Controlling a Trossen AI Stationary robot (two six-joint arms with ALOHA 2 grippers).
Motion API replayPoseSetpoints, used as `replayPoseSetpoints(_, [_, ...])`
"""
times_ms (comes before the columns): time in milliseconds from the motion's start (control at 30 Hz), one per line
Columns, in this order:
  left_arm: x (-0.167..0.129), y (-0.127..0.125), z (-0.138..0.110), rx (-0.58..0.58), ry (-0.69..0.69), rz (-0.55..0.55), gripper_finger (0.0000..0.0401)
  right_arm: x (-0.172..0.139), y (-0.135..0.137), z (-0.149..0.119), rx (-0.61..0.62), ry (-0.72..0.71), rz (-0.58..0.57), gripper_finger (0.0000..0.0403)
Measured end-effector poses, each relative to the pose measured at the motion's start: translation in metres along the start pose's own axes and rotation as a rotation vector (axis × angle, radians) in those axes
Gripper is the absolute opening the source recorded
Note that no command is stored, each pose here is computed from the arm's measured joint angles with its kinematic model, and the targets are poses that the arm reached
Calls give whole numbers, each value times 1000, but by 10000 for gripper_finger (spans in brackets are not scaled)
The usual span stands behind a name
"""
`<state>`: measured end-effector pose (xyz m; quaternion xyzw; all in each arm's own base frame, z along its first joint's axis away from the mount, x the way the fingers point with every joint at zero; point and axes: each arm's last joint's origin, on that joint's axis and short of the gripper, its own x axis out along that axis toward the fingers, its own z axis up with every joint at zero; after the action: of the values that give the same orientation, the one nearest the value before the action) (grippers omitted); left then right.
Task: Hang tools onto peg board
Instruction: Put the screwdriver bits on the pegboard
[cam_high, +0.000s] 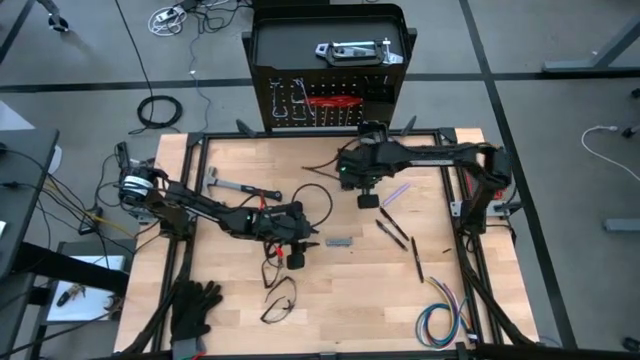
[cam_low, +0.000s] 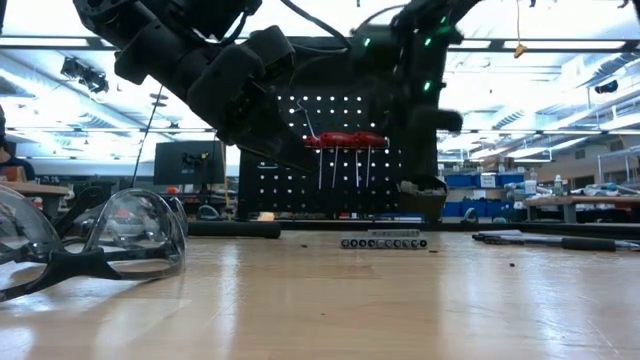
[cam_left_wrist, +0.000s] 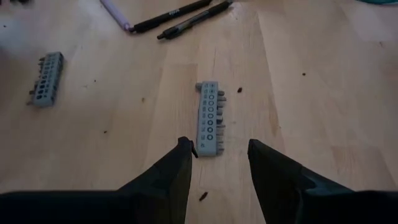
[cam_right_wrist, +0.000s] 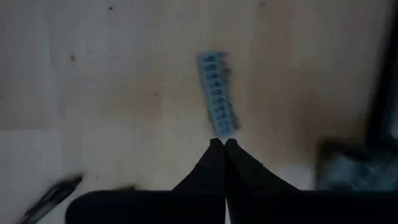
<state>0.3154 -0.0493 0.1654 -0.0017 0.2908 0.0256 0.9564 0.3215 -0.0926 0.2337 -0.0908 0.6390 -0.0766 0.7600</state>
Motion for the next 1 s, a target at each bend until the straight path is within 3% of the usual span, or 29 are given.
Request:
replayPoseSetpoints(100, [0,0,0,-4,5,1,156,-21,-2,-9,57,-53,27,7])
replayPoseSetpoints(267, [0,0,0,-14,5,1,156,-43,1,-18,84,-116,120,48])
replayPoseSetpoints(500, [0,0,0,-17,2,0,156,-55,2,-19,210,-180,161,95])
replayPoseSetpoints(633, [0,0,0,-16,2,1,156,-52,3,-17,376,-165,180,97])
replayPoseSetpoints(867, [0,0,0,-17,-5,2,156,-51,10,-20,462,-93,224,82])
replayPoseSetpoints(1000, [0,0,0,-16,2,4,156,-48,27,-18,412,-74,306,69])
